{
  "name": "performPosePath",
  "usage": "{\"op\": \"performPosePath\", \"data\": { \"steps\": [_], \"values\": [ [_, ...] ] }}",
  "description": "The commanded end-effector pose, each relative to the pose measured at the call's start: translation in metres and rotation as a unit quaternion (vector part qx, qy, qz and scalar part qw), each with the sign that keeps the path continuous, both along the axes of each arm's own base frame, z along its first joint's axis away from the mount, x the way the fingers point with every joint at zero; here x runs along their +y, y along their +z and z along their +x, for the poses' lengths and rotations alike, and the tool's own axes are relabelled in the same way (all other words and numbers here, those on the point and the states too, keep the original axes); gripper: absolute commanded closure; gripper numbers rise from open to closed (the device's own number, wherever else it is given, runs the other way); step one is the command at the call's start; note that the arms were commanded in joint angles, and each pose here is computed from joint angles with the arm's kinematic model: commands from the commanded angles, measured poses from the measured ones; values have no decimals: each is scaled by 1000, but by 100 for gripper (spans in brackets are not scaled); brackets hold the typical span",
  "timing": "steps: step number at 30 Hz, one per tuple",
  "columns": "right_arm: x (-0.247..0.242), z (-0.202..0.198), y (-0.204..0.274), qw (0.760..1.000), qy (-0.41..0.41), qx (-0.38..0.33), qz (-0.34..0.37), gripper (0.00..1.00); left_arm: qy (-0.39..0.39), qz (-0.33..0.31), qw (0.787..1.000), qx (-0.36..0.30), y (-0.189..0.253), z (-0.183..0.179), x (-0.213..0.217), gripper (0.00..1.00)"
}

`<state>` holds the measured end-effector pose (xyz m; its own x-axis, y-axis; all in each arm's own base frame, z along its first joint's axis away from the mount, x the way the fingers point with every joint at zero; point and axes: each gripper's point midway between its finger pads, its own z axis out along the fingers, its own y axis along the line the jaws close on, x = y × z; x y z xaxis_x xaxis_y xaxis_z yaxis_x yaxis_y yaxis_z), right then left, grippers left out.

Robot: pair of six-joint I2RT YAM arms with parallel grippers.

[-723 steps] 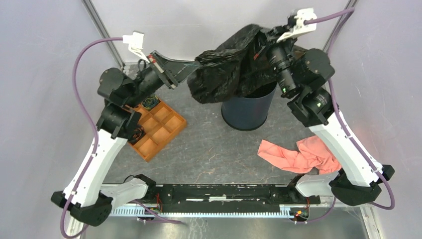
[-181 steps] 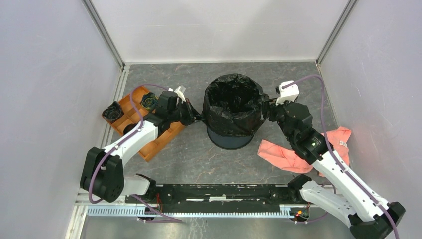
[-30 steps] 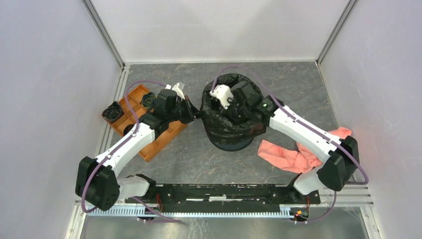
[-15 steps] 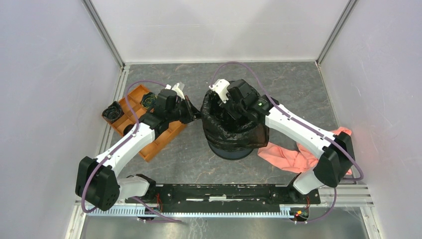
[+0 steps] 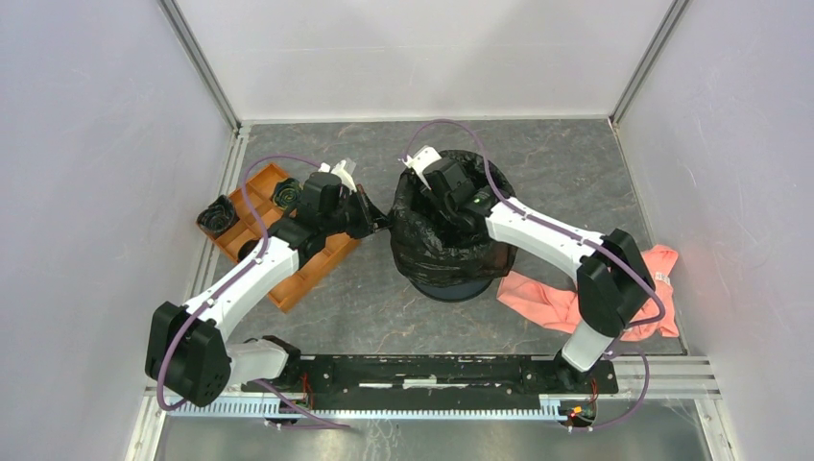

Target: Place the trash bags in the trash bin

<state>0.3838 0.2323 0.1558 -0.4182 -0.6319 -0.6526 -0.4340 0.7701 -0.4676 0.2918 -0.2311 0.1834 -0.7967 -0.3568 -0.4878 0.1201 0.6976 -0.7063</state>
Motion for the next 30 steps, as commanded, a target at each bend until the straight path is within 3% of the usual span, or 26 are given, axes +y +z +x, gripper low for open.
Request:
{"op": "performPosePath", "data": {
  "steps": [1, 6, 13, 21, 23, 26, 30],
  "values": [
    [6, -10, 15, 998, 45, 3, 35, 50, -4, -4, 1000, -18, 10, 2, -2, 98],
    [10, -48, 37, 990, 93, 24, 107, 39, -4, 0, 1000, -17, 7, 5, -3, 97],
    [-14, -65, 29, 993, 80, 25, 87, 19, -12, 0, 1000, -16, 7, 8, -7, 94],
    [-67, -46, 5, 998, -55, 12, -43, 18, -5, -3, 1000, -20, 11, 3, -2, 88],
    [-62, -43, 10, 998, -51, 9, -36, 18, -2, 1, 1000, -18, 9, 2, -1, 86],
    [-32, -43, 20, 999, 1, 18, 28, 18, 6, 14, 1000, -18, 9, 2, 4, 84],
    [4, -50, 30, 991, 63, 31, 110, 18, 40, 25, 998, -43, 17, 2, 19, 55]
  ]
}}
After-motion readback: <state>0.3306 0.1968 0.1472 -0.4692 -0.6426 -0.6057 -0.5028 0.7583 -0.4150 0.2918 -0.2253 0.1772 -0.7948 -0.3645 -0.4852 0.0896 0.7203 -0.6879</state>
